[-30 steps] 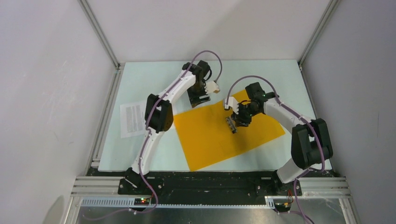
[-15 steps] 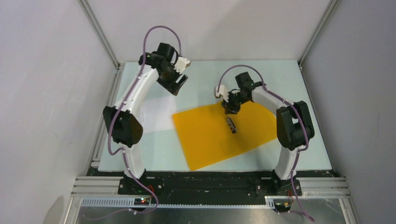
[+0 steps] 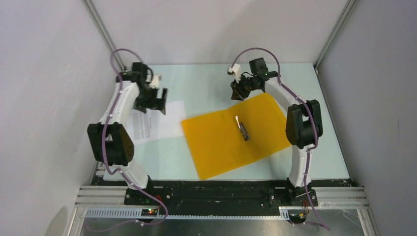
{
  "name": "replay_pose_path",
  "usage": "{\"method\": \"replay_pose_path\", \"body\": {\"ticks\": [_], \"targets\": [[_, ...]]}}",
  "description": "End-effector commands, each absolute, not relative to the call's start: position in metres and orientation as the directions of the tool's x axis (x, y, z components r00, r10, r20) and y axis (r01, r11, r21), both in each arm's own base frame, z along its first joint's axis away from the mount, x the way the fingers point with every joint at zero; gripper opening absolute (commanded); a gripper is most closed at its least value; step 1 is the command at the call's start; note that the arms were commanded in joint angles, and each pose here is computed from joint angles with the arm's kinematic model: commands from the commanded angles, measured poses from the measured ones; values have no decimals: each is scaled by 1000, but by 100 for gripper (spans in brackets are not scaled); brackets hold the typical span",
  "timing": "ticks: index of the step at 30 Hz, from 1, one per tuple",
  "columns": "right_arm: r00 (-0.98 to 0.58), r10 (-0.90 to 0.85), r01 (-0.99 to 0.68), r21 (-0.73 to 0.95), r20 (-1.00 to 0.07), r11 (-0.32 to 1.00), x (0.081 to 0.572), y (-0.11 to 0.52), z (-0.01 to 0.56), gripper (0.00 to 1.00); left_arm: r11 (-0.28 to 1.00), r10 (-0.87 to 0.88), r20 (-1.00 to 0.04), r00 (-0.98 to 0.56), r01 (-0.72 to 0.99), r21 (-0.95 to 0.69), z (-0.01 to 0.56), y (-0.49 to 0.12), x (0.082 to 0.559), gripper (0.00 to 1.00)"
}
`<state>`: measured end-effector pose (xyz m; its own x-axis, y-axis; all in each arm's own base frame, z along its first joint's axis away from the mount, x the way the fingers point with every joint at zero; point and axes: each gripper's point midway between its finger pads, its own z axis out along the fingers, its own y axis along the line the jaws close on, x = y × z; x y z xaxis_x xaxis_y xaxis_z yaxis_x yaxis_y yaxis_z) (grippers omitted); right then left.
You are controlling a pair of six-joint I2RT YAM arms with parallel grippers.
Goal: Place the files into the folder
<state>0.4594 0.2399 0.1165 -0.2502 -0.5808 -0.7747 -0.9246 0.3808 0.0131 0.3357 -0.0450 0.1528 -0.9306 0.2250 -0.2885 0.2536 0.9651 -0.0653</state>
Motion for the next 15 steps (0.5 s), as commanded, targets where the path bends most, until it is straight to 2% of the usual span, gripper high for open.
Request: {"method": "replay_pose_path", "body": {"ticks": [1, 5, 7, 10, 12, 15], "targets": [[-222, -458, -907, 10, -860, 422, 441, 260, 214, 42, 986, -141, -418, -898, -91, -137, 171, 3, 356, 100], [-338, -409, -868, 112, -848, 484, 422, 282, 228, 44, 922, -387, -468, -794, -338, -189, 164, 42, 364, 100], [-371, -396, -850, 135, -840, 510, 416, 295, 230, 53, 874, -483, -466, -741, -439, -209, 154, 57, 362, 100], [-377, -392, -825, 111, -839, 555, 417, 319, 232, 74, 794, -601, -424, -678, -569, -216, 128, 75, 345, 100], [-400, -362, -808, 137, -842, 573, 427, 336, 233, 79, 727, -681, -392, -619, -636, -258, 118, 76, 335, 100], [-496, -305, -776, 257, -813, 576, 443, 360, 216, 80, 648, -761, -314, -568, -684, -334, 106, 62, 312, 100]]}}
